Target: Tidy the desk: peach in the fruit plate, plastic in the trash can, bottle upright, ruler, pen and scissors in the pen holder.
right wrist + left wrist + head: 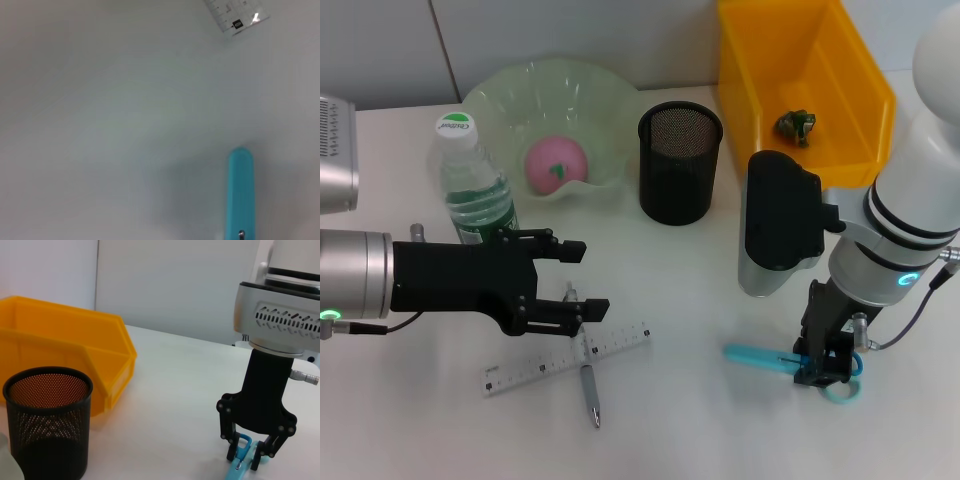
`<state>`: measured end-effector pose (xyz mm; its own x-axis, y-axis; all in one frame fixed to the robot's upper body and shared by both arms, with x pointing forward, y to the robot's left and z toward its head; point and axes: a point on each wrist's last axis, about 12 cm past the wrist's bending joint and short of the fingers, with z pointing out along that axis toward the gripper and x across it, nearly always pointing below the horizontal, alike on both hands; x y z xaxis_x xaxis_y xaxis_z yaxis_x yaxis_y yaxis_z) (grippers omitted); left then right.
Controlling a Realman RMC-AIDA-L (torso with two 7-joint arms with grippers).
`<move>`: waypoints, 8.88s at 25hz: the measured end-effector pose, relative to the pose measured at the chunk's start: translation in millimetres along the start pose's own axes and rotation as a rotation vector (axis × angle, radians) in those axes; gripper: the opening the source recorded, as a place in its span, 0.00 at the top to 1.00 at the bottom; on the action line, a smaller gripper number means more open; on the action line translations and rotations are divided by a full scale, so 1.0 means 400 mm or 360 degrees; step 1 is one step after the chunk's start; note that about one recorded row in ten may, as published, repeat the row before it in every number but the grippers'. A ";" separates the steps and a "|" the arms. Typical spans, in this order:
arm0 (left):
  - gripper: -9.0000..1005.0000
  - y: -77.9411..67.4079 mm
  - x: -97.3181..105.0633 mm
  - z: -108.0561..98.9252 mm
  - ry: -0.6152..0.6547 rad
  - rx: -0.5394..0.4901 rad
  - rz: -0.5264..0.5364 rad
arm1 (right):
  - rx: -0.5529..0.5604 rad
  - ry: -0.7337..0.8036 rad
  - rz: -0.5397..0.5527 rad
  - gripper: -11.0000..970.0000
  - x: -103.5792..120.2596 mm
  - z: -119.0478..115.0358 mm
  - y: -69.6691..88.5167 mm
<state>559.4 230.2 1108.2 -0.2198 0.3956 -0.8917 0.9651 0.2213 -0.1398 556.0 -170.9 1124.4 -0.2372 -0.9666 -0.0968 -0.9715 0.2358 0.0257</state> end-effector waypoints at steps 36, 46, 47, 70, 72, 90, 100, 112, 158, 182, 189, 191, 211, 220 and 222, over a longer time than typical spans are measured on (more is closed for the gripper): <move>0.21 -0.004 -0.013 -0.010 -0.0164 -0.0024 -0.0026 | 0.0091 -0.1354 0.0364 0.74 0.258 -0.241 -0.042; 0.21 0.001 -0.010 -0.010 -0.0181 -0.0052 -0.0064 | 0.0559 -0.1306 0.0107 0.73 0.288 -0.284 -0.052; 0.21 0.001 -0.008 -0.011 -0.0181 -0.0055 -0.0068 | 0.0625 -0.1290 0.0064 0.73 0.288 -0.293 -0.052; 0.21 0.007 0.005 -0.017 -0.0235 -0.0147 -0.0051 | 0.1599 -0.0179 -0.0807 0.71 0.087 -0.260 -0.128; 0.21 0.008 0.005 -0.018 -0.0241 -0.0153 -0.0042 | 0.1692 -0.0109 -0.0925 0.71 0.060 -0.240 -0.128; 0.21 0.006 0.039 -0.023 -0.0219 -0.0248 0.0092 | 0.2252 0.0344 -0.1825 0.70 0.031 -0.042 -0.105; 0.21 0.011 0.064 -0.010 -0.0295 -0.0357 0.0152 | 0.2385 0.0591 -0.2207 0.69 0.033 0.033 -0.093; 0.21 0.015 0.059 -0.010 -0.0330 -0.0386 0.0175 | 0.2400 0.0733 -0.2415 0.68 0.008 0.055 -0.078; 0.21 0.017 0.046 0.002 -0.0391 -0.0398 0.0235 | 0.2586 0.0667 -0.2257 0.42 -0.006 0.041 -0.064; 0.21 -0.010 0.034 -0.060 -0.0450 -0.0330 0.0189 | 0.2078 -0.1616 0.0735 0.39 0.141 -0.225 0.033; 0.21 -0.009 0.015 -0.065 -0.0467 -0.0286 0.0145 | 0.1357 -0.2315 0.0899 0.38 0.216 -0.239 0.027; 0.21 -0.011 0.013 -0.064 -0.0471 -0.0272 0.0142 | 0.1075 -0.2469 0.0913 0.37 0.251 -0.235 0.019; 0.21 -0.017 -0.007 -0.057 -0.0471 -0.0164 -0.0001 | -0.0027 -0.2186 0.0715 0.19 0.446 -0.090 0.020; 0.21 -0.003 -0.030 -0.022 -0.0313 -0.0075 -0.0081 | -0.0078 -0.1782 0.0518 0.19 0.450 -0.046 0.036; 0.21 0.001 -0.062 -0.006 -0.0274 -0.0008 -0.0064 | -0.0081 -0.1701 0.0444 0.19 0.451 -0.039 0.043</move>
<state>564.7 222.8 1131.3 -0.2304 0.2279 -0.9460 0.9552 0.2386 -0.1751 496.6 -342.8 1123.0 -0.3513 -0.2901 -0.8902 -0.8883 0.4037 0.2190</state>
